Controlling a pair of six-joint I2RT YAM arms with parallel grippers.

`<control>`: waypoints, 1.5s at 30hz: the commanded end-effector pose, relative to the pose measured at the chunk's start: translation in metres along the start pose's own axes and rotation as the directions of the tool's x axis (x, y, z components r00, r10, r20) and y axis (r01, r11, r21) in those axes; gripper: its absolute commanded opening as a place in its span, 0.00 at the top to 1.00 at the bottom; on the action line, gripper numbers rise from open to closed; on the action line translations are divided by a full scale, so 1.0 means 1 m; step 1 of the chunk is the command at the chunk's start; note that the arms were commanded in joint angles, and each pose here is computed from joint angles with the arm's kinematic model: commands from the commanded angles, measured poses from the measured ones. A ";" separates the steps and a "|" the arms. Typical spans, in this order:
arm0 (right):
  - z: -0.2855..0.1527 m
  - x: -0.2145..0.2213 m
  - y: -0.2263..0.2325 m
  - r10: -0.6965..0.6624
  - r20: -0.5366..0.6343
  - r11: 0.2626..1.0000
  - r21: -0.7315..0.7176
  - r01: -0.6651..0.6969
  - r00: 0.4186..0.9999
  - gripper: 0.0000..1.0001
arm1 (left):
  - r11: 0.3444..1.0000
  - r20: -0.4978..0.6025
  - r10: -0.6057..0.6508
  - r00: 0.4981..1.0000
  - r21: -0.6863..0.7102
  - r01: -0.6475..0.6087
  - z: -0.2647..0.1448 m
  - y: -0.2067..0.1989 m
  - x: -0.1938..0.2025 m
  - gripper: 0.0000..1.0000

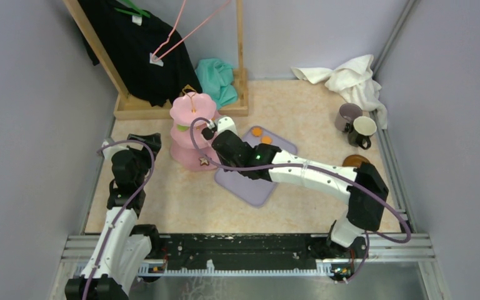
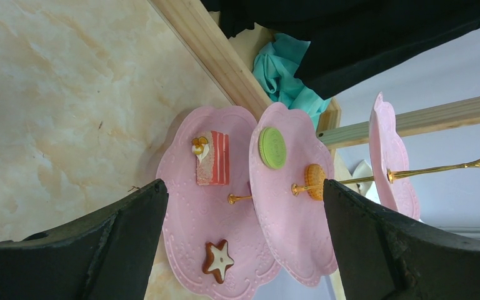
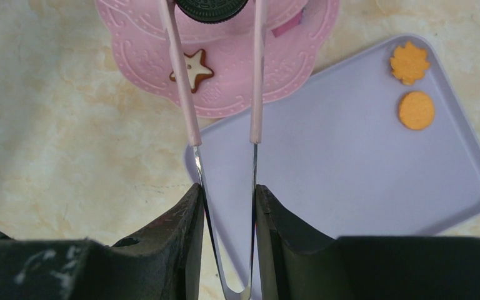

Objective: Serve the afternoon tea

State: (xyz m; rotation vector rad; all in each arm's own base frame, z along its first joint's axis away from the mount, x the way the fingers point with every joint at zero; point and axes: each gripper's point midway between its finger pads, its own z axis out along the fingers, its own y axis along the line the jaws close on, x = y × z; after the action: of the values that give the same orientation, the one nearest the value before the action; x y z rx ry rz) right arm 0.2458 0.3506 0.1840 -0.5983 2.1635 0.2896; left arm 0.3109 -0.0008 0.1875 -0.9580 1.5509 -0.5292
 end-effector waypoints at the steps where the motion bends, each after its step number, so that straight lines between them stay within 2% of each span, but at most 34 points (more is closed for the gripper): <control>1: -0.001 -0.037 0.022 0.006 0.067 0.999 -0.054 -0.003 0.998 0.81 | 1.000 0.024 -0.012 1.000 0.019 0.011 0.001 -0.006 -0.007 0.02; 8: 0.026 -0.040 0.035 -0.011 0.023 0.998 -0.061 0.012 1.000 0.81 | 1.000 0.026 -0.017 1.000 0.022 0.017 0.001 -0.007 -0.008 0.02; 15: 0.041 -0.046 0.027 0.013 0.015 0.999 -0.046 -0.012 1.000 0.80 | 1.000 0.026 -0.016 1.000 0.018 0.016 0.001 -0.005 -0.007 0.02; 29: 0.044 -0.050 0.025 0.023 0.012 0.998 -0.052 -0.023 1.000 0.66 | 1.000 0.021 -0.016 1.000 0.017 0.016 0.001 -0.004 -0.005 0.02; 45: 0.040 -0.054 0.024 0.031 0.026 0.998 -0.059 -0.029 0.999 0.63 | 1.000 0.022 -0.014 1.000 0.016 0.013 0.002 -0.004 -0.005 0.02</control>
State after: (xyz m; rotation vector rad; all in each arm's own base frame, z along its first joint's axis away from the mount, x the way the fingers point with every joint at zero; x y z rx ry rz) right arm 0.2778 0.3914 0.1634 -0.6507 2.2346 0.2952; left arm 0.3118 -0.0008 0.1877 -0.9575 1.5490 -0.5302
